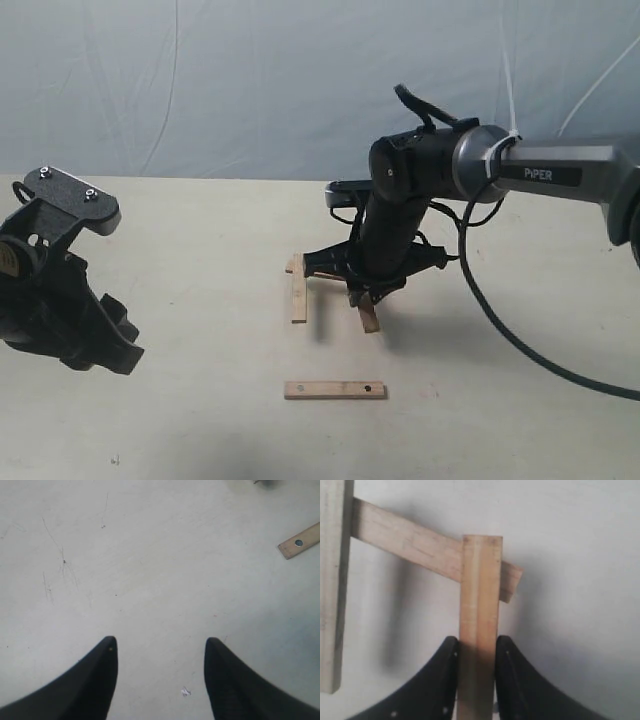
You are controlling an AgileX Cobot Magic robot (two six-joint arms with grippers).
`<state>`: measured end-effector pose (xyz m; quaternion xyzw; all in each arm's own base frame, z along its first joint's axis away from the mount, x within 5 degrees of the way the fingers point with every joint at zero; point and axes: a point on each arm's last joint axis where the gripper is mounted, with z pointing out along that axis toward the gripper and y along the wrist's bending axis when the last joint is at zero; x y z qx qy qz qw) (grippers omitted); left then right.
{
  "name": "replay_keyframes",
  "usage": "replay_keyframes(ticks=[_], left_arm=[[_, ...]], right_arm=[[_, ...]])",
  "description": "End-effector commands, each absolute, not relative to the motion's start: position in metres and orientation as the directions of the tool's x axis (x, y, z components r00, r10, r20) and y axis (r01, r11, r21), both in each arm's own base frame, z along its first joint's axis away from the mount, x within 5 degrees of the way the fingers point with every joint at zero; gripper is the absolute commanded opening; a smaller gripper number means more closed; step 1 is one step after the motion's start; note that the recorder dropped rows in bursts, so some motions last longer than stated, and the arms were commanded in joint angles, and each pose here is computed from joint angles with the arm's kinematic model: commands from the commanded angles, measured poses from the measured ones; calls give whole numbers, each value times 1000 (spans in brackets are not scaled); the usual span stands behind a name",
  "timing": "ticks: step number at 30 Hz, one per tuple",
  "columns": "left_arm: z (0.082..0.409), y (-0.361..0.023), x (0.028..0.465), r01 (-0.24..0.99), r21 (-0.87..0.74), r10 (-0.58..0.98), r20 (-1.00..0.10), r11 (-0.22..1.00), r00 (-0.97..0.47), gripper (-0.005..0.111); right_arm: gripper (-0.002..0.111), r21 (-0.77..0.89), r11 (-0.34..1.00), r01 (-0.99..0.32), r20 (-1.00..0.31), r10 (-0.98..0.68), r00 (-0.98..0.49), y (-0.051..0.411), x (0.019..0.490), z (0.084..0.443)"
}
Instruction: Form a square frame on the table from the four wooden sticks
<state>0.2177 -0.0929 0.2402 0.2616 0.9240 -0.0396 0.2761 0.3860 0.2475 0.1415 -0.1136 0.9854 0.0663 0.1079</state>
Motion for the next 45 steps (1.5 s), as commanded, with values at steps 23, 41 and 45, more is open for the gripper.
replay_keyframes(ticks=[23,41,45], left_arm=[[243,-93,217,498,66,448,-550,865,-705,50],[243,-93,218,497,67,446,-556,865,-701,50],[243,-93,218,497,67,446,-556,865,-701,50]], right_arm=[[-1,117,946,-302,-176,-280,-944,256,329,139],[-1,114,951,-287,-291,-244,-925,253,333,134],[-1,113,955,-273,-321,-225,-920,248,341,131]])
